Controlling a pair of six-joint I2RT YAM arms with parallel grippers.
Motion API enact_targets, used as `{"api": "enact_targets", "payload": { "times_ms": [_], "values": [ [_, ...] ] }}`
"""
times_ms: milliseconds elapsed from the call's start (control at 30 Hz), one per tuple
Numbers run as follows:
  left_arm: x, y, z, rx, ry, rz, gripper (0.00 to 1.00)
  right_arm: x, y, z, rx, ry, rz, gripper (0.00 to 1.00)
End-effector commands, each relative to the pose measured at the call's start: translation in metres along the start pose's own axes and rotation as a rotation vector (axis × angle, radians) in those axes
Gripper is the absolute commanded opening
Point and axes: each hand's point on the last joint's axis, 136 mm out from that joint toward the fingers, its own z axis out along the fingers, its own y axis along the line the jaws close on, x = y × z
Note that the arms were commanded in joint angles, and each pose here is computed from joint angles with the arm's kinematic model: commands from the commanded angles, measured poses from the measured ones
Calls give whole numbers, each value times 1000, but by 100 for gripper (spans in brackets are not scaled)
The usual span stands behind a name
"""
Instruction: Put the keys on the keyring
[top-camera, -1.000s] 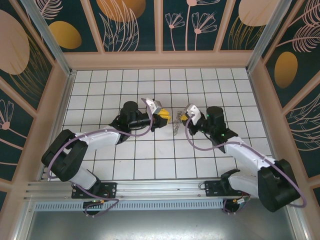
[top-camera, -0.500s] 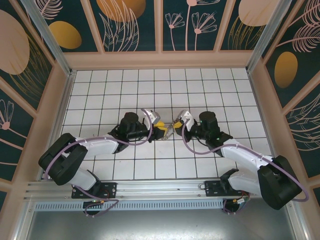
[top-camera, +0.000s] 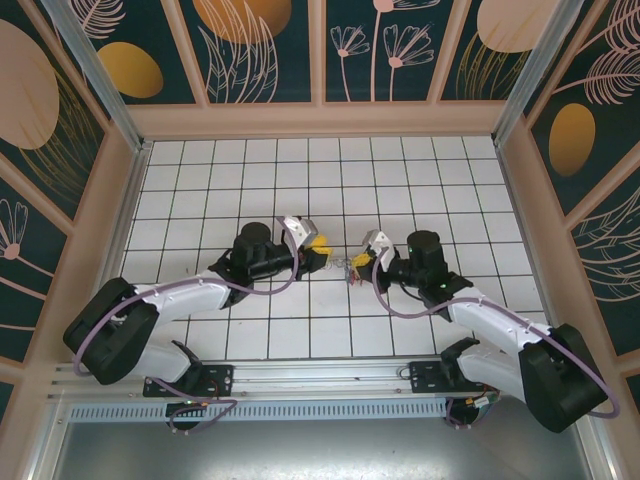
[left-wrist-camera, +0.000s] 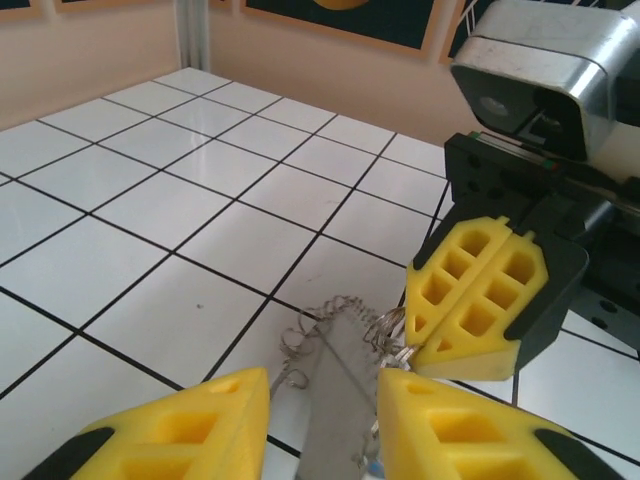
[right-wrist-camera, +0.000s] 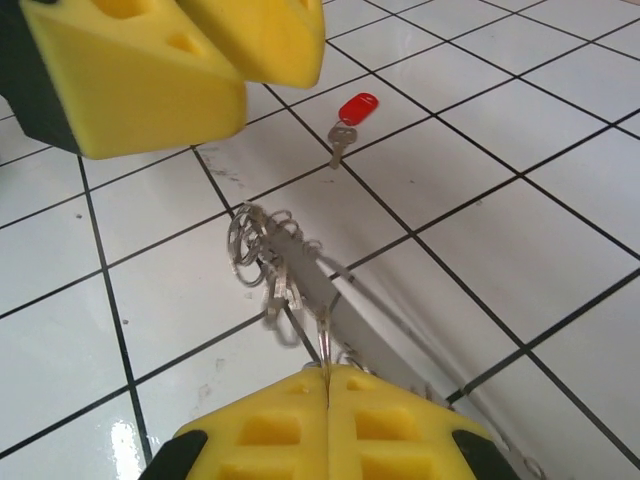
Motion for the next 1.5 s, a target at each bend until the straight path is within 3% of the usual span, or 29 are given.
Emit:
{"api": "enact_targets", "payload": {
  "times_ms": [0,333,833,1467],
  "values": [
    [0,-1,7,23,30,30,35,-13,6,-2,-36,-69,-69,0],
    [6,-1,29,97,139,146,36,-2,10,-6,-36,-38,-205,0],
    [48,-13,44,268,344,186,35,-7,-4,-15,-1,-74,-171,0],
    [12,-16,57,320,166,186,31,-28,-10,-26,-58,-262,-177,0]
  ]
}}
